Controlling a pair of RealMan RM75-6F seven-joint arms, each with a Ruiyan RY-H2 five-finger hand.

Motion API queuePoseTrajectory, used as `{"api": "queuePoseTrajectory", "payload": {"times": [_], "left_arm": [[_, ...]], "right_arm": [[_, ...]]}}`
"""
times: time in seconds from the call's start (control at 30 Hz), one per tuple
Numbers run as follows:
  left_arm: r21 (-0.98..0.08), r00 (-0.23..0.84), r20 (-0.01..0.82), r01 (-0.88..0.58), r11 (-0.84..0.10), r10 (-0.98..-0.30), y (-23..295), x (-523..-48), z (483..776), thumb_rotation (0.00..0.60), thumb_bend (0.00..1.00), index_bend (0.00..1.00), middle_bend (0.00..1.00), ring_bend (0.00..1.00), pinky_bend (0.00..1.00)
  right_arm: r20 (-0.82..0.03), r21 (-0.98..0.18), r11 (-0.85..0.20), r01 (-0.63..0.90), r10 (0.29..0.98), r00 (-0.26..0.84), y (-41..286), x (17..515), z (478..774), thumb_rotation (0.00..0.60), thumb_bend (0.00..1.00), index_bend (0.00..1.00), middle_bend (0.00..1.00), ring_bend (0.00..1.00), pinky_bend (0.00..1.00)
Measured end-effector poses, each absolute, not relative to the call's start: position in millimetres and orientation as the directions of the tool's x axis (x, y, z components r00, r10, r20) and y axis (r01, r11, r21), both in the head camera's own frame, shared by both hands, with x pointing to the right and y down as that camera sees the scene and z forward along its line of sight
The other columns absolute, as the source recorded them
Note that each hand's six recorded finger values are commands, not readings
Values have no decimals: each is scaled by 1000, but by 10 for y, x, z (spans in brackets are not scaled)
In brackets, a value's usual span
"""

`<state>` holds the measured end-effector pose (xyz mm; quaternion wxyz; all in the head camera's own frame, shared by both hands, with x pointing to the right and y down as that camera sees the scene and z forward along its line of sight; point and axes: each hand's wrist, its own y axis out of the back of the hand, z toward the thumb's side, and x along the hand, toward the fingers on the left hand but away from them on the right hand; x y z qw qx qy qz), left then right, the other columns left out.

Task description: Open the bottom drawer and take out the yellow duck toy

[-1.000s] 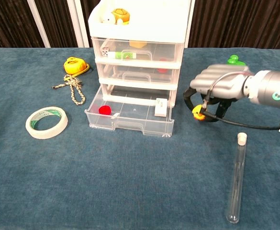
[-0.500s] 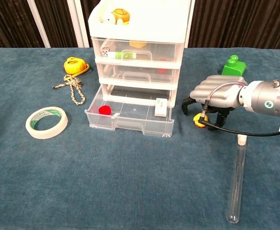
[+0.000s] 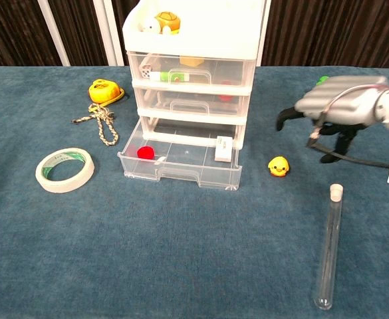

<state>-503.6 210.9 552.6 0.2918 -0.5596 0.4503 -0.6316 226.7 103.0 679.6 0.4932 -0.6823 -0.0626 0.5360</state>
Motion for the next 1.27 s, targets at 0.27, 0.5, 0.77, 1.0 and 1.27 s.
{"api": "queuePoseTrajectory", "payload": {"times": [0.27,0.5,0.77,1.0,1.27], "left_arm": [[-899,-190,438,-126,-420,-879,2131,-5000,5516,600,582,43,0,0,0],[-906,-164,422,-114,-408,-892,2142,-4942,5491,600,582,43,0,0,0],[-918,-134,394,-93,-385,-909,2160,-4905,5453,600,582,43,0,0,0],[-916,-111,399,-77,-393,-910,2200,-4861,5477,600,582,44,0,0,0],[-914,-88,405,-70,-400,-910,2238,-4804,5501,600,582,43,0,0,0]], "right_arm": [[-715,-694,-651,-307,675,185,1090,3016,6342,600,227,186,235,428,439],[-650,-757,-639,-137,757,62,1400,3557,6074,600,208,185,118,294,337],[-433,-902,-432,-18,901,32,1873,3850,5718,600,194,184,108,270,314],[-353,-935,-354,1,935,30,2360,3962,5610,600,194,127,79,235,296],[-331,-944,-331,-8,943,42,2386,3945,5559,600,194,108,76,231,296]]}}
